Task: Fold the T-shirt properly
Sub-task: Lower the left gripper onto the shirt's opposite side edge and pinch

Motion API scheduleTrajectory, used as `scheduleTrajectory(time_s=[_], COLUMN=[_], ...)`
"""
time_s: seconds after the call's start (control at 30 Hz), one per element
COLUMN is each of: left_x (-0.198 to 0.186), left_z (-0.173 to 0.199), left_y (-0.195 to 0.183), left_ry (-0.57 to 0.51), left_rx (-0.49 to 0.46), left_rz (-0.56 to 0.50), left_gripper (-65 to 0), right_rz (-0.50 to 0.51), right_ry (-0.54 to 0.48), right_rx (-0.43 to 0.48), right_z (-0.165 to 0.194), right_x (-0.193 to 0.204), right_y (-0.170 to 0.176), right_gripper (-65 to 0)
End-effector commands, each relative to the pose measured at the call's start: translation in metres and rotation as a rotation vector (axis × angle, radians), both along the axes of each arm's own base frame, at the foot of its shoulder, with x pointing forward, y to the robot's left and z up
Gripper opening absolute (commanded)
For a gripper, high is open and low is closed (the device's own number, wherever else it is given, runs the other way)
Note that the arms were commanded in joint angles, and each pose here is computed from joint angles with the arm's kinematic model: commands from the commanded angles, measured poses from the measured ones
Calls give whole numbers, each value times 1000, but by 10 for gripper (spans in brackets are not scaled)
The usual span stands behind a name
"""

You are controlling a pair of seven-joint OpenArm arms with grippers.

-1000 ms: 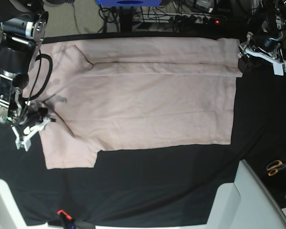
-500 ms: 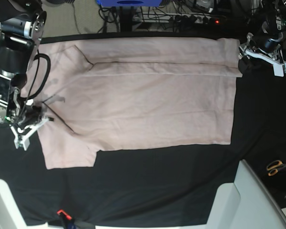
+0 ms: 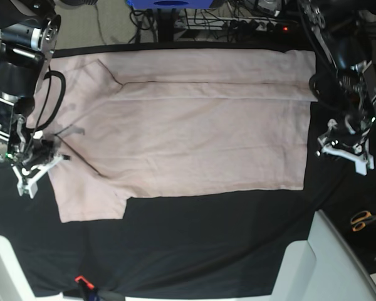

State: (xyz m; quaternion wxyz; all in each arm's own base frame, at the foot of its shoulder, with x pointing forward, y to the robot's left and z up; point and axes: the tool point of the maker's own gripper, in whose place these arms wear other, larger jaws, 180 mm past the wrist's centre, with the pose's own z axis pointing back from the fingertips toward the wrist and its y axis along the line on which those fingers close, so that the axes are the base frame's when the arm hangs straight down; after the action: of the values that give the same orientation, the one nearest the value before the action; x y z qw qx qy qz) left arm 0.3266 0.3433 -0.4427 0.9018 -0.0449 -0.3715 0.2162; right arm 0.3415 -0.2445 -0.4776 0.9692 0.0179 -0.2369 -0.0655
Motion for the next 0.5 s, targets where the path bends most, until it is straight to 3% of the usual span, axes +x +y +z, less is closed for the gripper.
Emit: scheduleTrajectory(time_s=[0.0,0.23,0.47], left_x=[24,62,58], left_z=[16,-16,-36], left_y=[3,-49,-52], left_ry=[-47,-32,-10], left_rx=[11,-21,-53], left_rz=[-17,-126,-91], left_gripper=[-339,-339,-339], right_rz=[-1,1,-3], right_ry=[-52,-50,-51], right_rx=[-19,-19,-19], right_z=[16,16,16], right_x=[16,16,16], right_y=[-7,-7,-8], right_gripper=[-644,-644,-644])
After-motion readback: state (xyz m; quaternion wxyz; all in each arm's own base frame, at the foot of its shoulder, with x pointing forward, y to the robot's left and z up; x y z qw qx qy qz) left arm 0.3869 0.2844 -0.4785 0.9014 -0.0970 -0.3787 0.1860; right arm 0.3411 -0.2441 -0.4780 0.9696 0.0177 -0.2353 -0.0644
